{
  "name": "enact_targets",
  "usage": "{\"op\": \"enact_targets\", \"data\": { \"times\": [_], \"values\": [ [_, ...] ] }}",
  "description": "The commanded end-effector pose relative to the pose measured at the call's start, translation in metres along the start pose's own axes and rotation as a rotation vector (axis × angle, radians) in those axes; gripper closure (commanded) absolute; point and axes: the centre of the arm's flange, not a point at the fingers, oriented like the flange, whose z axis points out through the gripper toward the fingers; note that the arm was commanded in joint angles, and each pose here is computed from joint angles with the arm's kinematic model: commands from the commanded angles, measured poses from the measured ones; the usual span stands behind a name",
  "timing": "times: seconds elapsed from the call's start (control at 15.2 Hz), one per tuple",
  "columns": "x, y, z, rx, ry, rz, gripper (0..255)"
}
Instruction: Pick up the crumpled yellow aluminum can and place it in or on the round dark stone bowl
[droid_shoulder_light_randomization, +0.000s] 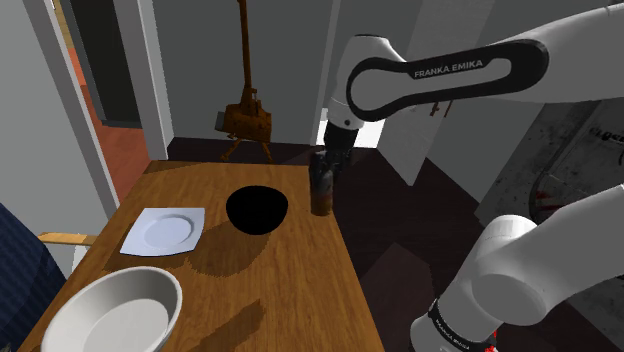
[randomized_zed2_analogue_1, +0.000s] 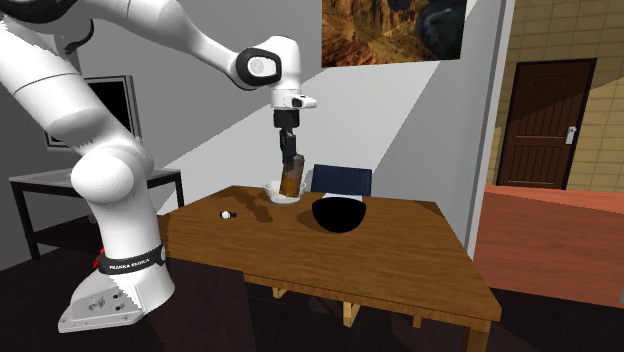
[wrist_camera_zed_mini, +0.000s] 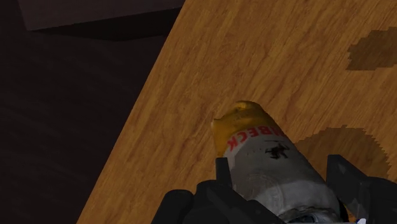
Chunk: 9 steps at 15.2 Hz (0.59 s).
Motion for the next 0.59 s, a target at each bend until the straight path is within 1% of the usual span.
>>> {"op": "enact_targets", "data": {
  "times": [0.0, 0.53],
  "values": [
    [0.022, -0.010, 0.000, 0.000, 0.000, 0.000, 255],
    [0.118, -0.053, -0.007, 0.000, 0.000, 0.000, 255]
  ]
}}
